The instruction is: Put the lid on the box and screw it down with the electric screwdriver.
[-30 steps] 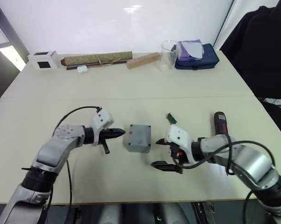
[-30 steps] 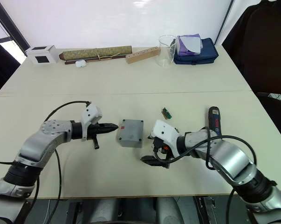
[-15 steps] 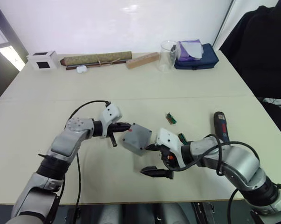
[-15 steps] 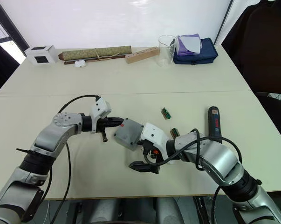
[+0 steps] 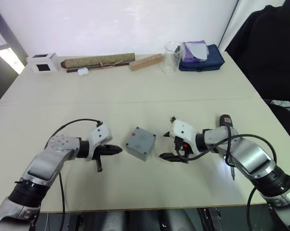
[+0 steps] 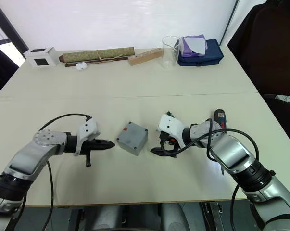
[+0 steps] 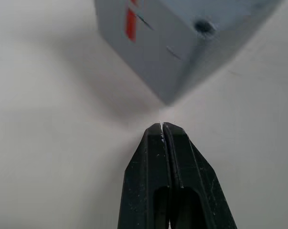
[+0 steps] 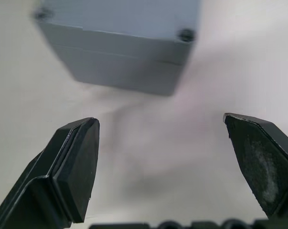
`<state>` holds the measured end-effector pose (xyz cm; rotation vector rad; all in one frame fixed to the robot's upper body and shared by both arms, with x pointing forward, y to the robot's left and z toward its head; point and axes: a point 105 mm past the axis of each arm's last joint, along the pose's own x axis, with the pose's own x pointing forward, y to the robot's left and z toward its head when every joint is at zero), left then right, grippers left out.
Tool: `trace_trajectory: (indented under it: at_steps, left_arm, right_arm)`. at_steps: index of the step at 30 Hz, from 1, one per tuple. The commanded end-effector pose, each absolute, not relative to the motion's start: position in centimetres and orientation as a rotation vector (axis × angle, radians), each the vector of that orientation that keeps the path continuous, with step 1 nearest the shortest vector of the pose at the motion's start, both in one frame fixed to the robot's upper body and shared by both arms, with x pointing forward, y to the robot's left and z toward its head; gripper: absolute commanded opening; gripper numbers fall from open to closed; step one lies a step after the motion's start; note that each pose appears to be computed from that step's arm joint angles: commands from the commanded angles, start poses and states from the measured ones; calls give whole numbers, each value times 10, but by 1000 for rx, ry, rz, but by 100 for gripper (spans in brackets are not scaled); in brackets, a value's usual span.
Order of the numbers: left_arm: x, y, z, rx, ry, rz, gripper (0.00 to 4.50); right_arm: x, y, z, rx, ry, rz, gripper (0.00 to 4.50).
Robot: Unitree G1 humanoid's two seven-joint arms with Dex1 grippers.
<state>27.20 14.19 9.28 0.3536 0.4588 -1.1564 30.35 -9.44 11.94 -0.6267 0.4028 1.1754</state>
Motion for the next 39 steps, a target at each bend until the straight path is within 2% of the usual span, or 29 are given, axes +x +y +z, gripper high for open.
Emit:
trace_trajectory:
  at_steps: [1,5,14,24,39]
  left_arm:
    - [270,119,106,321,371,-1166,0]
    - [273,114,106,309,357,-1155,0]
    - [299,117,112,328,283,-1053,0]
    - [298,115,109,339,305,-1085,0]
    - [313,110,121,370,245,-1099,0]
  right_arm:
    - [300,-74,124,-679,334,1297,446]
    - [297,-69,123,-668,332,1338,446]
    - [281,-65,121,-623,359,1363,446]
    - [277,-64,122,-617,362,1313,446]
    - [268,-67,127,-578,390,1292,446]
